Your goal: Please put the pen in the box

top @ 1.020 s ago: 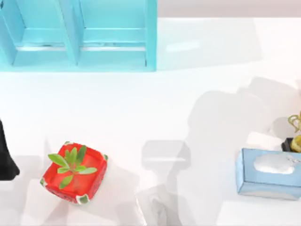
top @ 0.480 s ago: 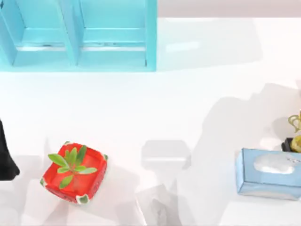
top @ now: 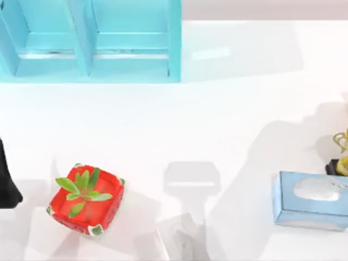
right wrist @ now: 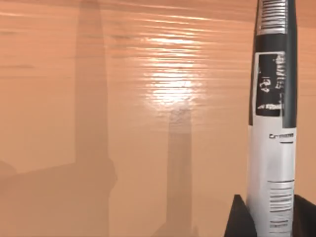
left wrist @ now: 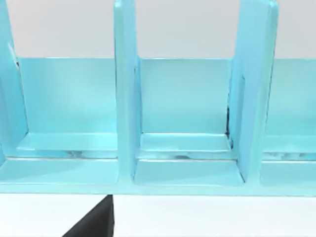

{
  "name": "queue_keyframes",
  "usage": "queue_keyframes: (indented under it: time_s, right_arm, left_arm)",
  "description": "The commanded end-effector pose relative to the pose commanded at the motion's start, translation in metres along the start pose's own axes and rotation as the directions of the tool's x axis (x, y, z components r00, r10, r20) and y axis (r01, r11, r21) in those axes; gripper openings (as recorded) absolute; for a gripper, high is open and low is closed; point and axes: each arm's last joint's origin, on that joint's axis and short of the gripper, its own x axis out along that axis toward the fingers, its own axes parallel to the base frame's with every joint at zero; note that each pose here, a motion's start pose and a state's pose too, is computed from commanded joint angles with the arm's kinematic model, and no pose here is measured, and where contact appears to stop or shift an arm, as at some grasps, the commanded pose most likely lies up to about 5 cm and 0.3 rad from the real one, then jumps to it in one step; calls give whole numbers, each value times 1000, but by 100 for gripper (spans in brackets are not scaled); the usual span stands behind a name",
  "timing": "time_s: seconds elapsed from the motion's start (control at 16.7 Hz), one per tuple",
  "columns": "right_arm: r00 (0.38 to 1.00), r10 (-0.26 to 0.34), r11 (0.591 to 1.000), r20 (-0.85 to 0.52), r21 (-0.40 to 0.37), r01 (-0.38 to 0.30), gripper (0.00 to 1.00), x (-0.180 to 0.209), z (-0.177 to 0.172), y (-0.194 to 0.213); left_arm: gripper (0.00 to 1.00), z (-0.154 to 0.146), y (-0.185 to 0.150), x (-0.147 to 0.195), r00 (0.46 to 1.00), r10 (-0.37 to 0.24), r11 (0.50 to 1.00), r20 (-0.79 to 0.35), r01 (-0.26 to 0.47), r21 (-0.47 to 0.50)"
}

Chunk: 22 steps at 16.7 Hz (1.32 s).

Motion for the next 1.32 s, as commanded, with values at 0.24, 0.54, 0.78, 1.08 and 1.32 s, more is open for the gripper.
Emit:
queue_keyframes:
  time_s: [0.24,0.54,0.78,1.08,1.32]
  right_arm:
    - [1000,0,1000,0,0,0,8,0,0,0]
    - [1000,0,1000,0,0,0,45,0,0,0]
    - [1000,0,1000,0,0,0,75,0,0,0]
    - [1000,0,1000,0,0,0,100,0,0,0]
    - [1000,0,1000,0,0,0,100,0,0,0]
  left_arm:
    - [100,0,0,0,1000,0,1000,0,0,0]
    - [100,0,0,0,1000,0,1000,0,0,0]
    - [100,0,0,0,1000,0,1000,0,0,0]
    - [100,0,0,0,1000,0,1000,0,0,0]
    - [100,0,0,0,1000,0,1000,0,0,0]
